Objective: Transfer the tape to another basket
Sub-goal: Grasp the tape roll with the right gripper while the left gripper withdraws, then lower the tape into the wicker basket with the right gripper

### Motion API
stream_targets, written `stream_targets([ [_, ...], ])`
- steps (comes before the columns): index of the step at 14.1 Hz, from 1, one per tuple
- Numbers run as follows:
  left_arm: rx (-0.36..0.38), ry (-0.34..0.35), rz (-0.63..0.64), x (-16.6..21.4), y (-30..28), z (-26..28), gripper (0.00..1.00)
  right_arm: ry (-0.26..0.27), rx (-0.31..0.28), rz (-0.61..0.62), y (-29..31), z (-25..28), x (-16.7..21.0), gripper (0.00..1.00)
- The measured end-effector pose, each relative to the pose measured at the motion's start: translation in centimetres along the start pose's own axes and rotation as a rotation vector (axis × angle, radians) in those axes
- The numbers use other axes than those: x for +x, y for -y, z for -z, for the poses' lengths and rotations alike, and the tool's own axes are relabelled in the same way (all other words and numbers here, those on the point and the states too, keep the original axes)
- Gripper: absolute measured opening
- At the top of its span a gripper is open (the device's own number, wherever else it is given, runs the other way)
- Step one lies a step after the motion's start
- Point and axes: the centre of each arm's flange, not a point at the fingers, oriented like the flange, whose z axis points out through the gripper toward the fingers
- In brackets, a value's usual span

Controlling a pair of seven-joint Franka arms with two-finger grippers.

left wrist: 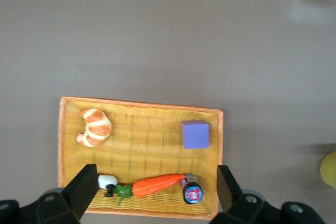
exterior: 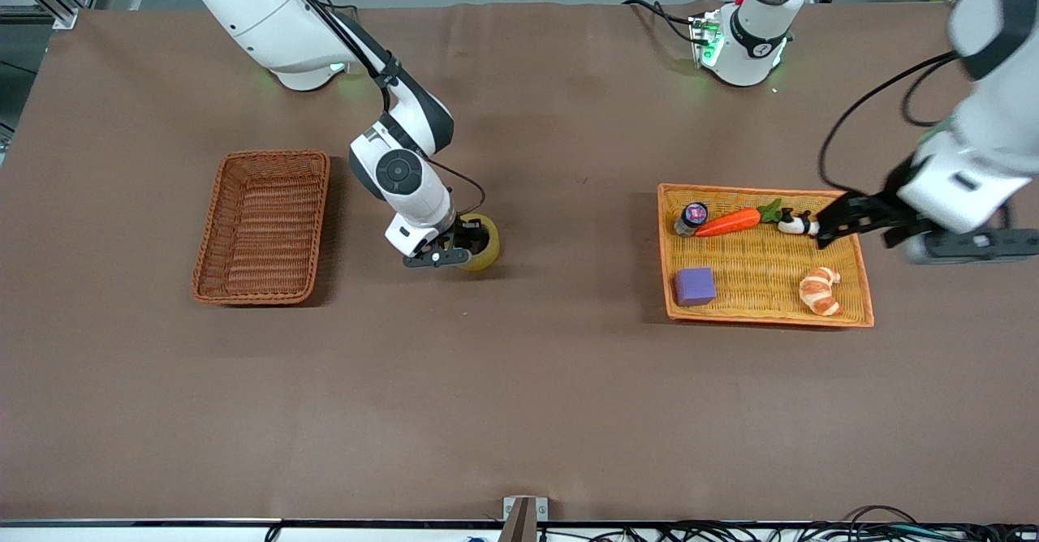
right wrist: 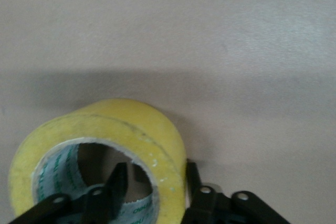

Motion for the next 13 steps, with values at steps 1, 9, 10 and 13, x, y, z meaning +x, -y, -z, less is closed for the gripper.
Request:
stream_targets([
  [1, 0.002, -0.013, -0.009, -0.1, 1.4, 0.9, 1.0, -0.003, 0.001, -0.016, -0.1, 0.1, 0.2, 0.34],
  [9, 0.024, 0.017, -0.039, -1.1, 7.3, 2.3, 1.0, -0.029, -0.087, -0.127, -6.9, 15.5, 6.7, 0.22],
  [10, 0.024, 0.038, -0.039, -1.3, 7.3, 2.1, 1.0, -0.034, -0.111, -0.101, -9.6, 18.6, 7.1, 0.22],
  [13, 0.023, 0.068, -0.043, -1.7, 7.0, 1.9, 1.0, -0.042, -0.166, -0.045, -17.9, 24.1, 7.4, 0.22],
])
